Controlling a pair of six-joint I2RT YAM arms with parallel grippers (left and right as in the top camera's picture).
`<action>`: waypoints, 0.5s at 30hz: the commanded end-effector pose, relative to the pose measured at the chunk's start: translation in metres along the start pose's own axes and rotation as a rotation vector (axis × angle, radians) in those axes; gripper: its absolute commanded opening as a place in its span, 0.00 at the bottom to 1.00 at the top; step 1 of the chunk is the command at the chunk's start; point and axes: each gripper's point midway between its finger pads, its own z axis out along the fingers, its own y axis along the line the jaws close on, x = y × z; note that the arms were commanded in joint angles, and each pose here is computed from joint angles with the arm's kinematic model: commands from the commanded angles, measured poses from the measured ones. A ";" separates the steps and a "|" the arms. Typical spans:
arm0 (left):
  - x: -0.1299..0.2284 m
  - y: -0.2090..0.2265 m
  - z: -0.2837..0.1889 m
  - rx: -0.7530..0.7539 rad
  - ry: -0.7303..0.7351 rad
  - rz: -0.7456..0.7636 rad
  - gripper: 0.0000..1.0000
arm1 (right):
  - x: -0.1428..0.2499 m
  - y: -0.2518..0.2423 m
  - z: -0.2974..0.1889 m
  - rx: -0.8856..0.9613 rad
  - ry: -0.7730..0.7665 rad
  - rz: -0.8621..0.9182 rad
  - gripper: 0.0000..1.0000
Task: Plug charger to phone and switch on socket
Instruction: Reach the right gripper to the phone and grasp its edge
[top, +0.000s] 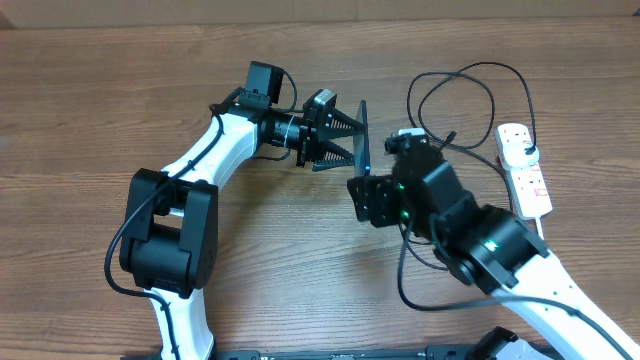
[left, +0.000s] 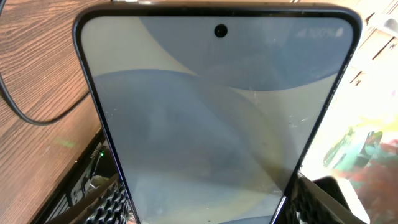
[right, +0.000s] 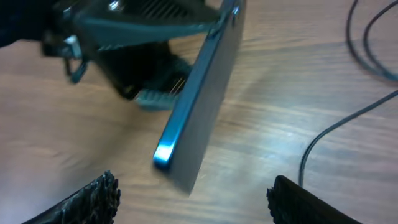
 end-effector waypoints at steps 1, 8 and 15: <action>0.004 -0.012 -0.001 0.037 0.038 0.020 0.24 | -0.015 -0.009 0.002 0.081 -0.063 0.014 0.77; 0.004 -0.012 -0.001 0.036 0.037 0.021 0.24 | -0.016 -0.007 0.022 0.088 -0.052 0.025 0.74; 0.004 -0.012 -0.001 0.036 0.037 0.021 0.24 | -0.016 -0.005 0.034 0.091 -0.047 0.036 0.66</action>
